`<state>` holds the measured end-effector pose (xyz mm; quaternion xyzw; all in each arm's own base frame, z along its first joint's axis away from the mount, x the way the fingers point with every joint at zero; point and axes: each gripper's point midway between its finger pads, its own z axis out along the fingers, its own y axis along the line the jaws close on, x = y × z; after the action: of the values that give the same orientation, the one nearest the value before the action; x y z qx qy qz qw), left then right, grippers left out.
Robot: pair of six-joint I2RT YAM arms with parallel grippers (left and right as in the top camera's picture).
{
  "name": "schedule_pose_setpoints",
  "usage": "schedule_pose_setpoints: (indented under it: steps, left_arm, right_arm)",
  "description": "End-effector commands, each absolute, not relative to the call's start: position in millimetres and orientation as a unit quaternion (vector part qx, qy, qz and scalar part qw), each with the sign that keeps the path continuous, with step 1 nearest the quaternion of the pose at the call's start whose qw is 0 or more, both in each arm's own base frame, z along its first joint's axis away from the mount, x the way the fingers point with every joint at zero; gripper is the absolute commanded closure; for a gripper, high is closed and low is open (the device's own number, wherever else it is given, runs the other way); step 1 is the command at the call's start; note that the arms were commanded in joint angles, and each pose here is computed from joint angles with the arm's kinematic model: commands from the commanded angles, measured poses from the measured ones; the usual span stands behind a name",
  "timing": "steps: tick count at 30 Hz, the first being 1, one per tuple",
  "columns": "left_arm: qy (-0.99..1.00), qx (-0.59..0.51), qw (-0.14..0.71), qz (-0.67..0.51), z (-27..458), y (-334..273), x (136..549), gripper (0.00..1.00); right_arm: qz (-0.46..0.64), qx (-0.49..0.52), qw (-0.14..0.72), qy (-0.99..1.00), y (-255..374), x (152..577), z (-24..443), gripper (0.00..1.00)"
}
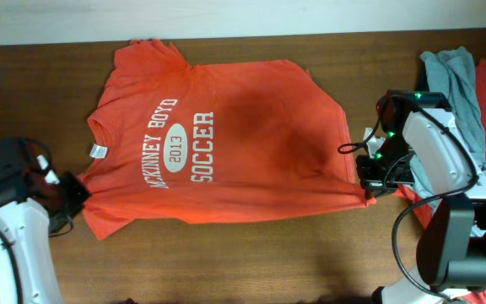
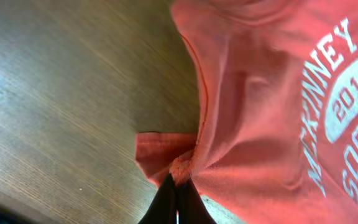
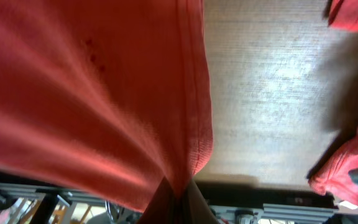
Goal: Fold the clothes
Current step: 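Fold the shirt's bottom up toward the collar with both grippers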
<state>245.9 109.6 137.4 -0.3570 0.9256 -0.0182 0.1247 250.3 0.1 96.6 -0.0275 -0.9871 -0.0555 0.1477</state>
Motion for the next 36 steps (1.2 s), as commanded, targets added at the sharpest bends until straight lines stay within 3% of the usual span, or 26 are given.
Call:
schedule_pose_setpoints:
  steps: [1,18,28,36]
  left_arm:
    - [0.913,-0.369,0.173,-0.038,155,122,257,1.00]
    - [0.896,-0.348,0.270,-0.055,173,135,302,1.00]
    - [0.917,-0.317,0.231,-0.070,127,121,336,1.00]
    - [0.917,-0.305,0.249,-0.063,109,127,365,1.00]
  right_arm:
    - [-0.058,-0.033,0.113,-0.991,-1,263,97,0.96]
    - [-0.084,-0.023,-0.050,-0.995,5,343,93,0.96]
    - [-0.082,-0.019,-0.090,-0.992,3,364,94,0.96]
    - [-0.091,-0.007,-0.101,-0.991,12,382,77,0.96]
